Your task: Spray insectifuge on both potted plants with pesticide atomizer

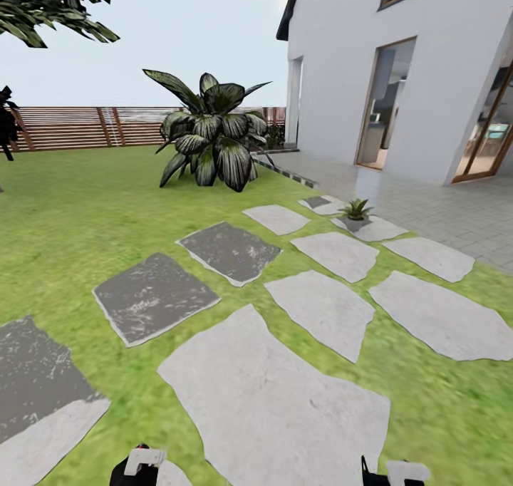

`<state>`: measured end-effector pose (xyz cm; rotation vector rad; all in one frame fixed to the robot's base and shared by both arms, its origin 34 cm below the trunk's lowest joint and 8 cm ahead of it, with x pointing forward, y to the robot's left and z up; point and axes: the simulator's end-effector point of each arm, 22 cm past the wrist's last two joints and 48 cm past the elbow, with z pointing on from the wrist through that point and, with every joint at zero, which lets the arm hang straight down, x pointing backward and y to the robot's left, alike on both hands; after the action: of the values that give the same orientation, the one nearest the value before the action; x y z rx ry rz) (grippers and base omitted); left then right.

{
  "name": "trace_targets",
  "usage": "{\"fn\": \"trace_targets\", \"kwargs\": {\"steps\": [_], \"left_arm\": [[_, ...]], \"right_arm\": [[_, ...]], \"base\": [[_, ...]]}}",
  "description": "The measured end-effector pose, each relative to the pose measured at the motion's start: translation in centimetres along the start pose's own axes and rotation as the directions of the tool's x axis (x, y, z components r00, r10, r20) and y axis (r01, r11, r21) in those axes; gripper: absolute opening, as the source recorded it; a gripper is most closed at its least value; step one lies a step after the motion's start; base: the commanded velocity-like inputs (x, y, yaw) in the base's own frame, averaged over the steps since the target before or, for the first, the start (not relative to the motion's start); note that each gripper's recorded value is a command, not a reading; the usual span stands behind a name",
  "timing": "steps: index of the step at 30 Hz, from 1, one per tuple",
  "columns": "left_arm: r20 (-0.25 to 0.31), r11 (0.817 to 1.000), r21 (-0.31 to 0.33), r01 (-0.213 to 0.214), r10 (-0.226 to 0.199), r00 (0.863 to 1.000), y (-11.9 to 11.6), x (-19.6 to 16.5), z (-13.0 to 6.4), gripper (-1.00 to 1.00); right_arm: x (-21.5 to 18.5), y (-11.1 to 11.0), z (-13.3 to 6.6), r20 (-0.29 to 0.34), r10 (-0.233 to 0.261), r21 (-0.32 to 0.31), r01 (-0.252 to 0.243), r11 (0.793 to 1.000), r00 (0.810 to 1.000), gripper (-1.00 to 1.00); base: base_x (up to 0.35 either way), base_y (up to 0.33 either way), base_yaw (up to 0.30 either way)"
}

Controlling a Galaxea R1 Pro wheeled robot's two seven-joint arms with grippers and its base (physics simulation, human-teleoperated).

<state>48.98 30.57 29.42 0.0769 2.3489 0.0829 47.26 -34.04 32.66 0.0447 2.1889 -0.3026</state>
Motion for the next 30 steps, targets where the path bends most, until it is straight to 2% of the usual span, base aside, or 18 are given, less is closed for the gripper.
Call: {"fn": "trace_targets", "kwargs": {"steps": [30], "left_arm": [[0.000, 1.000, 0.000, 0.000, 0.000, 1.000, 0.00, -0.01, 0.00, -1.00]], "right_arm": [[0.02, -0.01, 0.01, -0.001, -0.003, -0.002, 0.003, 1.000, 1.000, 1.00]], "base": [[0.333, 0.150, 0.000]]}}
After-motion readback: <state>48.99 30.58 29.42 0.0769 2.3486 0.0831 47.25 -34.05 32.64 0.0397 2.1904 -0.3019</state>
